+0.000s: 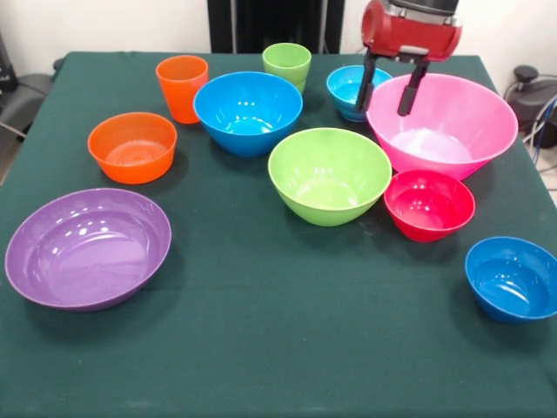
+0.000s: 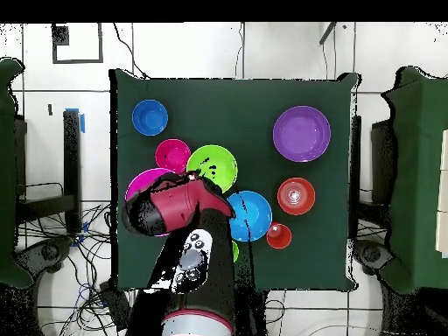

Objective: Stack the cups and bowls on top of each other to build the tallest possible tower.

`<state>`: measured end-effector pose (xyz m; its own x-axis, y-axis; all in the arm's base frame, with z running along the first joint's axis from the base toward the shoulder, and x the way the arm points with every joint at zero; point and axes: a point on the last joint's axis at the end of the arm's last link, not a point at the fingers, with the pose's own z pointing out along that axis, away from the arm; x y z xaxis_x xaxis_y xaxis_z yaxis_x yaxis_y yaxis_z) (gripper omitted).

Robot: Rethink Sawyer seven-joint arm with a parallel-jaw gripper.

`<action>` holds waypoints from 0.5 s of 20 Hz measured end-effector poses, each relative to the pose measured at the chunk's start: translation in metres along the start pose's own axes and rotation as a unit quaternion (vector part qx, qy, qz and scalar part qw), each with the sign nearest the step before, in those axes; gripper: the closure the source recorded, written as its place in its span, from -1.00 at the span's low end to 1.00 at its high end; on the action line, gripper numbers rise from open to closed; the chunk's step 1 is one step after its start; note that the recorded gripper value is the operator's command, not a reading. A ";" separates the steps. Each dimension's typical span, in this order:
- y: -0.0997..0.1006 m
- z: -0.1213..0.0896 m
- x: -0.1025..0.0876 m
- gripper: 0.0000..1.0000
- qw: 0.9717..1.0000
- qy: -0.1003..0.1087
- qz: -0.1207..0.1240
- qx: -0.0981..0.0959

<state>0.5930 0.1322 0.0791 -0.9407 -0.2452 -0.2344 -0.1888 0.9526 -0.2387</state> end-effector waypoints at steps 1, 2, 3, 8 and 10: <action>0.000 -0.001 0.001 -1.00 1.000 -0.004 -0.002 0.002; -0.001 -0.002 0.001 -1.00 1.000 -0.006 -0.002 0.003; -0.001 -0.001 0.001 -1.00 1.000 -0.006 -0.001 0.004; -0.015 0.006 0.002 -1.00 1.000 -0.011 0.007 0.010; -0.021 0.010 0.003 -1.00 1.000 -0.010 0.010 0.013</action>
<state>0.5970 0.1098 0.0737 -0.9384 -0.2305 -0.2576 -0.1632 0.9524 -0.2575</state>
